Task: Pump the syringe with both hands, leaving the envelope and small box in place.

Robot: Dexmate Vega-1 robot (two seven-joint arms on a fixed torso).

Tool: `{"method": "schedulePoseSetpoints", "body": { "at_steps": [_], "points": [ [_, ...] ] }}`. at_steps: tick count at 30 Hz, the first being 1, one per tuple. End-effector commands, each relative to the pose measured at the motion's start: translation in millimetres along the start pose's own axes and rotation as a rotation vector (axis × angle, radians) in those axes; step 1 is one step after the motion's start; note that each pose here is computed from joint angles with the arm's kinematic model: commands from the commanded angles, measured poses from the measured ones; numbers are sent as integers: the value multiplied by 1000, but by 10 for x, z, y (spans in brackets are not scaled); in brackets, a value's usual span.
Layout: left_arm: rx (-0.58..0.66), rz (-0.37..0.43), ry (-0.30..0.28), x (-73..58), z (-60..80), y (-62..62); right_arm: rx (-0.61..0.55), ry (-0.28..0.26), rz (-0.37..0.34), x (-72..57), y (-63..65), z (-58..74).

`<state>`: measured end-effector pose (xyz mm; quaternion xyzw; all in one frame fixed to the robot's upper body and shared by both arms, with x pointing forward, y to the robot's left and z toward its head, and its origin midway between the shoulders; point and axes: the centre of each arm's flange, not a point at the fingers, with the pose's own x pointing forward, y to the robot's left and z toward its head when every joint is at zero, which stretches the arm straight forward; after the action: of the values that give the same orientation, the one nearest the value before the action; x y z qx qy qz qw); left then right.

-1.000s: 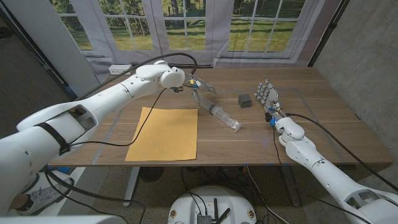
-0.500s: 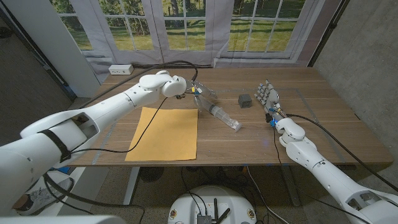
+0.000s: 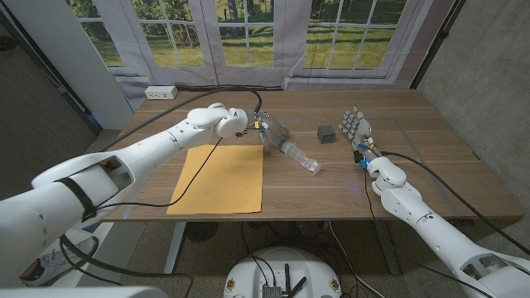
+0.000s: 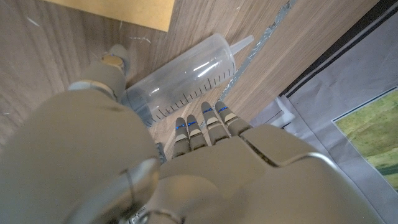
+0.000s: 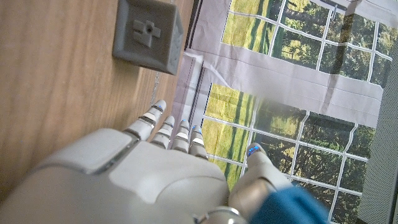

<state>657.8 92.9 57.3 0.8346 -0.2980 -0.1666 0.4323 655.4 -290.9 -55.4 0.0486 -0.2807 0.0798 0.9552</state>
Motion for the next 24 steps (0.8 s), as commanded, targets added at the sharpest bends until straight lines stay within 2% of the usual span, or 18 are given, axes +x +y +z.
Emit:
{"method": "schedulePoseSetpoints", "body": {
  "at_steps": [1,15,24],
  "points": [
    [-15,68,5,35,24,-73,7,-4,4,-5,-1,9],
    [-16,107,4,71,9,-118,15,-2,-4,-18,-2,-3],
    [-26,171,6,85,-6,-119,16,-1,-7,-25,-12,-6]
  ]
}}
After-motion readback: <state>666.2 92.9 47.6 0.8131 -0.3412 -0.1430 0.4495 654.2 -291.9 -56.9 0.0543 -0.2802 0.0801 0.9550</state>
